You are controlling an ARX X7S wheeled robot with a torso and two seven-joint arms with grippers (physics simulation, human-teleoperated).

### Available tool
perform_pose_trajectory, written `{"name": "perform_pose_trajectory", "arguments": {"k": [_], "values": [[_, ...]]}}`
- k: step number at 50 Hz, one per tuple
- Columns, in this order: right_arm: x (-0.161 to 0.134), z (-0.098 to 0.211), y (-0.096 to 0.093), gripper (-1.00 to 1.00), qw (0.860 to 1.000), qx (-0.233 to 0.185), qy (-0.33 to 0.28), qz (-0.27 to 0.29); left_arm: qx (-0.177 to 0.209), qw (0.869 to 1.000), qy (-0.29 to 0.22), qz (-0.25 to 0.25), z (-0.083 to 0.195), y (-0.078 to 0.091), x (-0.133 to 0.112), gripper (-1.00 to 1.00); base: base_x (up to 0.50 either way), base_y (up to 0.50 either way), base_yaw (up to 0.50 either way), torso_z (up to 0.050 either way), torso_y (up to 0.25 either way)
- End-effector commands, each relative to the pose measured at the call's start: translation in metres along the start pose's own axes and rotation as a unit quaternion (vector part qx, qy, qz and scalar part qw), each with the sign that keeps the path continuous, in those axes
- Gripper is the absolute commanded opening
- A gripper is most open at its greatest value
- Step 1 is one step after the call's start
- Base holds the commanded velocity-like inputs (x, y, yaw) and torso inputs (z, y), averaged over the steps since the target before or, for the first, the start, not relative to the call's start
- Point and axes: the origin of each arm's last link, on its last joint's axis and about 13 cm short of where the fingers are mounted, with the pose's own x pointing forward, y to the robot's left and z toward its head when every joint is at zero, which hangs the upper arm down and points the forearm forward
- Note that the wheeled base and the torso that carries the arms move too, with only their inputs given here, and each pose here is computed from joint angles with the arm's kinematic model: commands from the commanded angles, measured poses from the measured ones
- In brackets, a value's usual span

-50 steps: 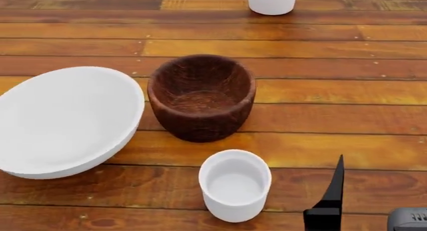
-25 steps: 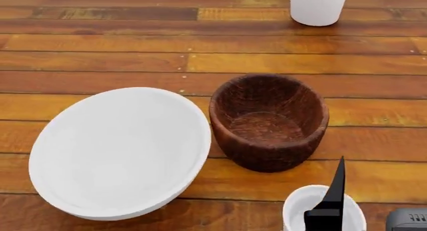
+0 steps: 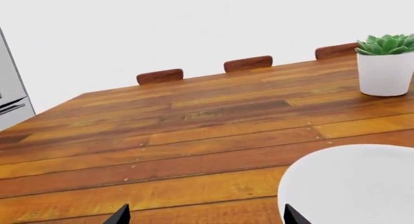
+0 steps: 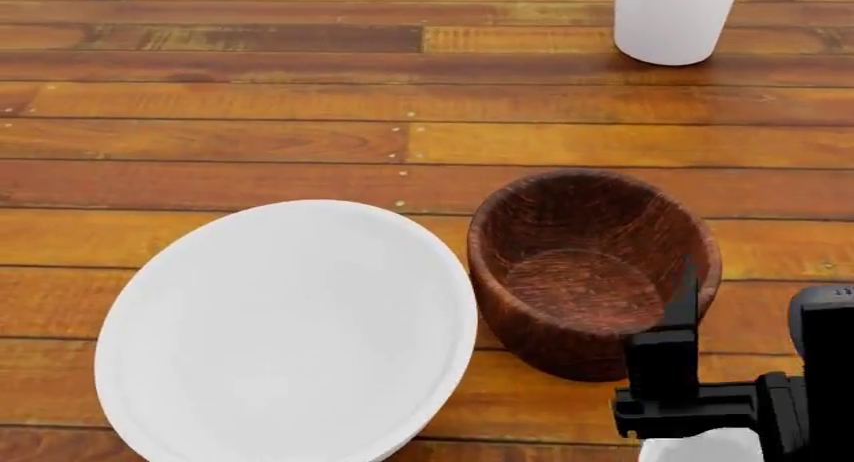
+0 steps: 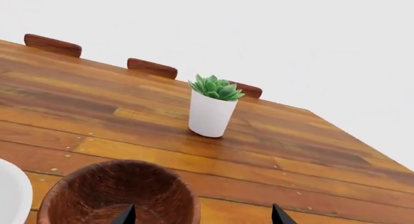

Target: Stack the bowls from largest to smallest.

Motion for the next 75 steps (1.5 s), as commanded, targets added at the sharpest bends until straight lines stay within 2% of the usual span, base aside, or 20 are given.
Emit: {"name": "perform_pose_trajectory", "arguments": {"k": [1,2,3,5,7,11,12,14,17,19,22,25,28,30,33,38,41,56,69,75], "values": [[0.051,0.044,-0.023,1.00,0.994,0.003,0.084,0.076,-0.006,1.000,0.003,0.001,0.000,0.002,-0.002,1.00,0.00,0.00,0.00,0.000,0.000],[0.056,0.049,-0.024,1.00,0.990,-0.027,0.103,0.088,-0.005,1.000,0.003,0.002,0.000,0.002,-0.001,1.00,0.00,0.00,0.00,0.000,0.000],[0.065,0.055,-0.026,1.00,0.989,-0.028,0.114,0.086,-0.007,1.000,0.002,0.004,0.001,0.005,-0.002,1.00,0.00,0.00,0.00,0.000,0.000],[0.077,0.061,-0.030,1.00,0.985,-0.018,0.149,0.089,-0.008,1.000,0.000,0.006,0.002,0.007,-0.004,1.00,0.00,0.00,0.00,0.000,0.000],[0.092,0.071,-0.035,1.00,0.979,0.021,0.190,0.075,-0.010,1.000,-0.003,0.008,0.004,0.006,-0.002,1.00,0.00,0.00,0.00,0.000,0.000],[0.114,0.089,-0.035,1.00,0.962,-0.019,0.251,0.102,-0.013,1.000,-0.004,0.009,0.003,0.011,-0.006,1.00,0.00,0.00,0.00,0.000,0.000],[0.120,0.090,-0.035,1.00,0.952,-0.004,0.283,0.116,-0.014,1.000,-0.003,0.010,0.002,0.011,-0.006,1.00,0.00,0.00,0.00,0.000,0.000],[0.128,0.094,-0.036,1.00,0.953,-0.008,0.284,0.106,-0.014,1.000,-0.002,0.004,0.002,0.009,-0.007,1.00,0.00,0.00,0.00,0.000,0.000],[0.142,0.101,-0.035,1.00,0.942,0.001,0.315,0.117,-0.016,1.000,-0.004,0.002,0.003,0.006,-0.004,1.00,0.00,0.00,0.00,0.000,0.000],[0.151,0.107,-0.036,1.00,0.927,-0.001,0.347,0.140,-0.013,1.000,-0.005,0.002,0.003,0.005,-0.002,1.00,0.00,0.00,0.00,0.000,0.000],[0.161,0.108,-0.031,1.00,0.909,-0.017,0.385,0.160,-0.014,1.000,-0.005,-0.002,0.003,0.008,-0.007,1.00,0.00,0.00,0.00,0.000,0.000],[0.175,0.107,-0.033,1.00,0.903,-0.011,0.401,0.150,-0.014,1.000,-0.003,-0.001,0.002,0.005,-0.002,1.00,0.00,0.00,0.00,0.000,0.000],[0.181,0.100,-0.035,1.00,0.897,-0.004,0.417,0.145,-0.021,1.000,-0.001,0.003,0.000,0.013,-0.005,1.00,0.00,0.00,0.00,0.000,0.000],[0.184,0.091,-0.034,1.00,0.891,-0.017,0.431,0.137,-0.024,1.000,-0.002,0.006,0.001,0.013,-0.003,1.00,0.00,0.00,0.00,0.000,0.000],[0.191,0.086,-0.033,1.00,0.894,-0.016,0.430,0.125,-0.025,1.000,-0.001,0.005,0.000,0.014,-0.006,1.00,0.00,0.00,0.00,0.000,0.000],[0.198,0.094,-0.036,1.00,0.904,-0.048,0.417,0.083,-0.027,1.000,0.000,0.005,-0.001,0.014,-0.005,1.00,0.00,0.00,0.00,0.000,0.000],[0.199,0.096,-0.034,1.00,0.903,-0.056,0.418,0.087,-0.026,1.000,0.002,0.002,-0.001,0.015,-0.007,1.00,0.00,0.00,0.00,0.000,0.000],[0.206,0.050,-0.008,1.00,0.887,-0.020,0.449,0.103,-0.037,0.999,0.007,0.011,-0.002,0.018,-0.007,1.00,0.00,0.00,0.00,0.000,0.000],[0.204,0.018,0.000,1.00,0.881,0.004,0.464,0.094,-0.034,0.999,0.013,0.013,-0.006,0.014,-0.001,1.00,0.00,0.00,0.00,0.000,0.000],[0.204,0.014,0.000,1.00,0.880,0.005,0.465,0.092,-0.032,0.999,0.015,0.012,-0.007,0.017,-0.007,1.00,0.00,0.00,0.00,0.000,0.000]]}}
